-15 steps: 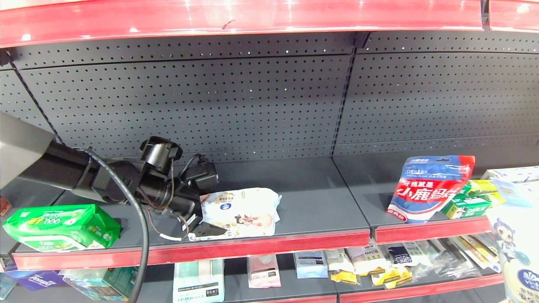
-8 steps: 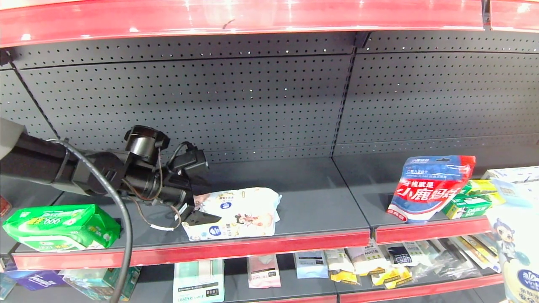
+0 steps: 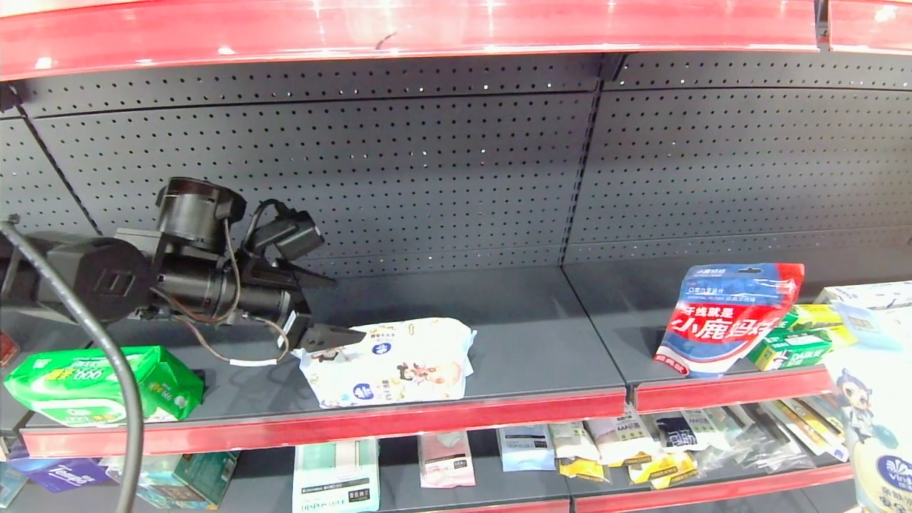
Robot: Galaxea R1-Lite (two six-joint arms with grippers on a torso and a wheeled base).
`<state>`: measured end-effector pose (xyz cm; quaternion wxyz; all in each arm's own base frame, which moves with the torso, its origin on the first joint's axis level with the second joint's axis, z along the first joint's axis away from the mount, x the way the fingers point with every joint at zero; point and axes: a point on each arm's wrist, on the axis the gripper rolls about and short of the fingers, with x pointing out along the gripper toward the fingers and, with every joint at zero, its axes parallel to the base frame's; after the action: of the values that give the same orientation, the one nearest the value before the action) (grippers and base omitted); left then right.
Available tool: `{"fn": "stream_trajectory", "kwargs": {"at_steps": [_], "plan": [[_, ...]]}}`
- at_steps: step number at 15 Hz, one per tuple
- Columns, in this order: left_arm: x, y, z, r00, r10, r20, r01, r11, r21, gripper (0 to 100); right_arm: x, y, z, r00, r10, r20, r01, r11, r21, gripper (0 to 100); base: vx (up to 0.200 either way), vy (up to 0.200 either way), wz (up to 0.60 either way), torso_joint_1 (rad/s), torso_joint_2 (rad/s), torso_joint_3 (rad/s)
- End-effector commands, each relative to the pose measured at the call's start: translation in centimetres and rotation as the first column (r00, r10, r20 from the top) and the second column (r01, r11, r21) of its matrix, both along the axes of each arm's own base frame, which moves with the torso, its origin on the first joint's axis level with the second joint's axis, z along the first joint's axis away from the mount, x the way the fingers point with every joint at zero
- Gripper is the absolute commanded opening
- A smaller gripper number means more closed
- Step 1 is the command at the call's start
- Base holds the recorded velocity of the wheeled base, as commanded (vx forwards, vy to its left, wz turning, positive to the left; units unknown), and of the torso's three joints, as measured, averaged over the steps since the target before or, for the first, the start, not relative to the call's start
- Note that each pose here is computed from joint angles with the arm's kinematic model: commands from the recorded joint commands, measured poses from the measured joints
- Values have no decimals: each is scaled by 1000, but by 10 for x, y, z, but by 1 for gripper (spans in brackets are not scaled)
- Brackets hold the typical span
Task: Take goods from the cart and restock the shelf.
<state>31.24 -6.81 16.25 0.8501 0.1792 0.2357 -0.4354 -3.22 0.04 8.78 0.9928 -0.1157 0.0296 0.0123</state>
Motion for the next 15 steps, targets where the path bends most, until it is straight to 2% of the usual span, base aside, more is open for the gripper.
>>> {"fn": "stream_trajectory", "kwargs": {"at_steps": [1,2,3,4,5,6,7,8,9,11,12,14,15], "plan": [[-11,16,10,989,120,89,-121,993,11,100,0,0,0,1000,-1,0,1,1000,-1,0,0,0,0,0,0,0],[-15,25,8,960,242,139,-248,968,28,100,0,0,0,1000,-4,0,4,1000,-1,0,0,0,0,0,0,0],[-15,25,8,960,242,139,-248,968,28,100,0,0,0,1000,-4,0,4,1000,-1,0,0,0,0,0,0,0],[-19,32,7,849,493,188,-494,868,-48,100,0,0,0,1000,-13,2,13,1000,-1,0,0,0,0,0,0,0],[-18,34,11,756,622,204,-610,783,-123,100,0,0,0,1000,-13,2,13,1000,-1,0,0,0,0,0,0,0],[-21,35,18,677,707,204,-679,707,-196,100,0,0,0,1000,-13,2,13,1000,-1,0,0,0,0,0,0,0],[-32,37,26,637,748,185,-706,663,-249,100,0,0,0,1000,-15,0,15,1000,0,0,0,0,0,0,0,0],[-55,40,36,620,770,148,-716,633,-294,100,0,0,0,1000,-15,0,15,1000,5,0,0,0,0,0,0,0],[-84,44,43,617,777,128,-720,622,-308,100,0,0,0,1000,-15,0,15,1000,8,0,0,0,0,0,0,0],[-138,49,49,649,755,98,-699,642,-316,100,0,0,0,1000,-13,0,13,1000,6,0,0,0,0,0,0,0],[-190,54,47,674,734,79,-680,659,-321,100,0,0,0,1000,-7,0,7,1000,4,0,0,0,0,0,0,0],[-240,58,42,697,713,76,-656,678,-332,100,0,0,0,1000,-7,-1,7,1000,8,0,0,0,0,0,0,0],[-265,60,40,720,689,78,-629,696,-347,100,0,0,0,1000,-9,0,9,1000,8,0,0,0,0,0,0,0]]}}
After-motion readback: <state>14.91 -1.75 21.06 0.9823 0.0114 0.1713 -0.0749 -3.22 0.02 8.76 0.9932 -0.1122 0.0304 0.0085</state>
